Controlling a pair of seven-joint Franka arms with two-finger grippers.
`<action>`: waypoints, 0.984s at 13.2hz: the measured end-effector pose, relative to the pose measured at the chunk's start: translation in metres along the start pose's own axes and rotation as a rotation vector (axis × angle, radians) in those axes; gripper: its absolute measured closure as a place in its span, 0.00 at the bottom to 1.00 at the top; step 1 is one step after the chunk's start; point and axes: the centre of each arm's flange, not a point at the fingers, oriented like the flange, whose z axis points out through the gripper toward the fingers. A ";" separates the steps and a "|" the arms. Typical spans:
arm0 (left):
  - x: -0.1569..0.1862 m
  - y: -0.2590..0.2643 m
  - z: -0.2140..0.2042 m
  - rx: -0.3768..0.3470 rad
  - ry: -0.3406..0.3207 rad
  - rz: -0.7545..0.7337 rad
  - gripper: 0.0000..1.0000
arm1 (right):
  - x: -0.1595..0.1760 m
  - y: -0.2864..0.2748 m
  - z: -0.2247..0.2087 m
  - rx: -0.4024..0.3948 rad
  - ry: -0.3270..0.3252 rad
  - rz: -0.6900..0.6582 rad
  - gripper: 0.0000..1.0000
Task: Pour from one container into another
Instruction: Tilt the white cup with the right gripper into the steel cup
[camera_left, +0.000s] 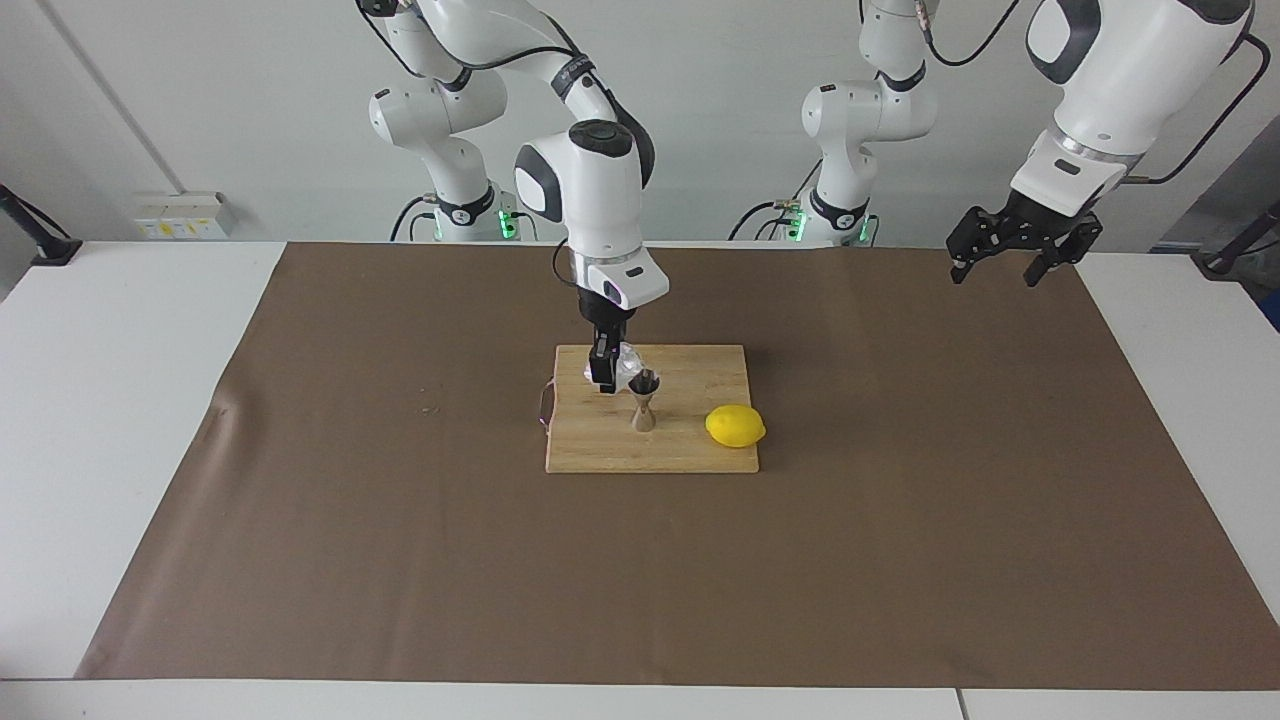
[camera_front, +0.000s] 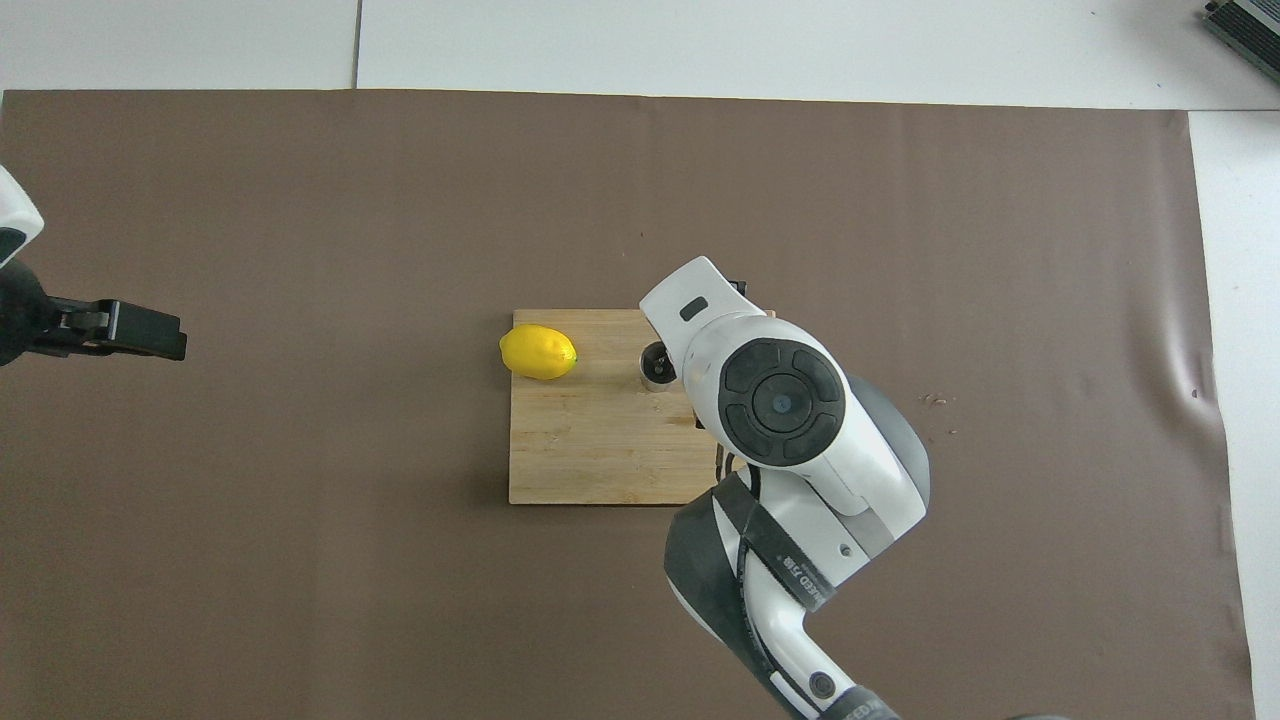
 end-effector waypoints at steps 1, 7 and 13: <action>0.000 0.000 0.000 0.000 0.000 0.000 0.00 | 0.000 0.000 0.001 -0.009 -0.010 -0.012 0.49; 0.000 0.000 0.000 0.000 0.000 0.000 0.00 | 0.014 -0.011 0.001 -0.069 -0.060 -0.063 0.49; 0.000 0.000 0.000 0.000 0.000 0.000 0.00 | 0.025 -0.017 0.009 -0.163 -0.115 -0.150 0.49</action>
